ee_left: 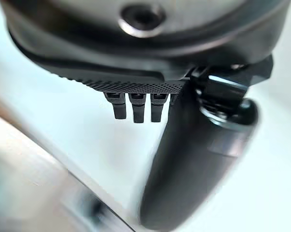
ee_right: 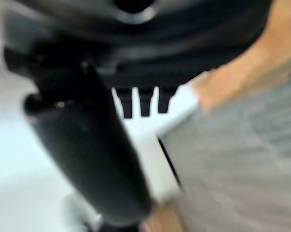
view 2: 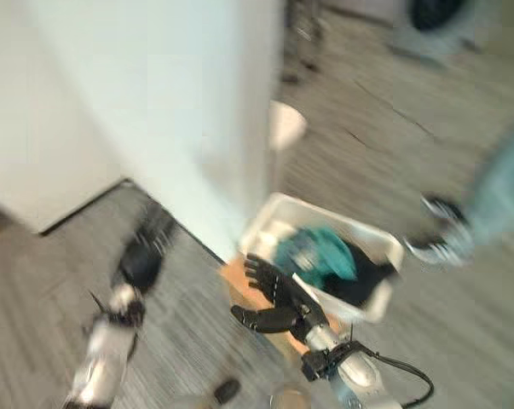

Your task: Pick up bed clothes into laundry basket.

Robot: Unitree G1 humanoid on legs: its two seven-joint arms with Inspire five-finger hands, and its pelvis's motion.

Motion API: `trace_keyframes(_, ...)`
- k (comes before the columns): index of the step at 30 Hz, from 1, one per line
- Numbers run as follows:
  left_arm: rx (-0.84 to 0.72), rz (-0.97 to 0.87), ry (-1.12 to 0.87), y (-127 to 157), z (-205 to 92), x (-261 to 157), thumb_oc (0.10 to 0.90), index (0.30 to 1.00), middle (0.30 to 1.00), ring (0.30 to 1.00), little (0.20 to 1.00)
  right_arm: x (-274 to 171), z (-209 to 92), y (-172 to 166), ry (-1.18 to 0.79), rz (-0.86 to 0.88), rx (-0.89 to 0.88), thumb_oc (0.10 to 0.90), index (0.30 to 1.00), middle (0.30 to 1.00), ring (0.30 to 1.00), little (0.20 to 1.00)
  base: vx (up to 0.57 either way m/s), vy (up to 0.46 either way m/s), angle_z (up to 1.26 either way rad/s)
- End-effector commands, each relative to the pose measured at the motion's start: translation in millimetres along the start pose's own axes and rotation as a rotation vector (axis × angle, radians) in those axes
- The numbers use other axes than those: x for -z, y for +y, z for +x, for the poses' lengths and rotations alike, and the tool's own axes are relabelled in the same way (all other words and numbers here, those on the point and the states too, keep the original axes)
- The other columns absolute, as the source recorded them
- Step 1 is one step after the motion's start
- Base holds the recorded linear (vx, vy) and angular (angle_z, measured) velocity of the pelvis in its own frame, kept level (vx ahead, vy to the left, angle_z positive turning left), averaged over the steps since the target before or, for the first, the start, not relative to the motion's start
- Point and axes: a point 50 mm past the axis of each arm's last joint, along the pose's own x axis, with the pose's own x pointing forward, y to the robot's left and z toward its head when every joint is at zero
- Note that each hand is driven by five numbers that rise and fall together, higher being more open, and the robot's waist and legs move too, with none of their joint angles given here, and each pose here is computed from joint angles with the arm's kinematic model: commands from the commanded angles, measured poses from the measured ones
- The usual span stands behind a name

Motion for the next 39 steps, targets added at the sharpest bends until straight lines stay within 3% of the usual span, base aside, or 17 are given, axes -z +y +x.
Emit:
trace_keyframes(1,0.18,0.118,-0.184,-22.7,23.1,-47.9,0.8,0.9,0.9,0.9,0.9,-51.7,13.5,-20.4,-0.268,-0.108,0.052,0.8,0.9,0.9,0.9,0.9,0.09,-0.14,6.65)
trace_keyframes(3,0.193,0.156,-0.237,-23.9,21.0,-63.3,0.8,0.9,0.9,0.9,0.9,-55.2,14.7,-16.5,-0.283,-0.088,0.042,0.8,0.9,0.9,0.9,0.9,0.07,-0.224,4.83)
trace_keyframes(6,0.167,0.111,-0.267,-17.3,7.4,-60.9,0.8,0.9,0.9,0.9,0.9,-49.8,17.5,-16.6,-0.277,-0.031,0.033,0.8,0.9,0.9,0.9,0.9,0.0,-0.258,1.56)
trace_keyframes(9,0.068,-0.053,-0.238,-2.7,-8.3,-36.6,0.8,0.9,0.9,0.9,0.9,-58.9,22.4,-24.5,-0.287,-0.084,0.046,0.8,0.9,0.9,0.9,0.9,-0.19,-0.163,1.38)
trace_keyframes(20,-0.069,-0.023,-0.257,9.0,-24.5,-30.1,0.8,0.9,0.9,0.9,0.9,-24.9,13.3,-39.3,-0.185,0.01,0.184,0.8,0.9,0.9,0.9,0.9,-0.06,0.05,2.12)
trace_keyframes(29,-0.133,0.223,-0.189,27.8,-39.5,-33.3,0.8,0.9,0.9,0.9,0.9,-15.8,14.7,-33.5,-0.137,-0.025,0.163,0.8,0.9,0.9,0.9,0.9,0.0,0.122,1.24)
trace_keyframes(39,-0.388,0.187,-0.19,45.1,-59.9,-15.0,0.8,0.9,0.9,0.9,0.9,3.9,20.0,-34.6,-0.054,0.005,0.232,0.8,0.9,0.9,0.9,0.9,0.04,-0.092,0.19)
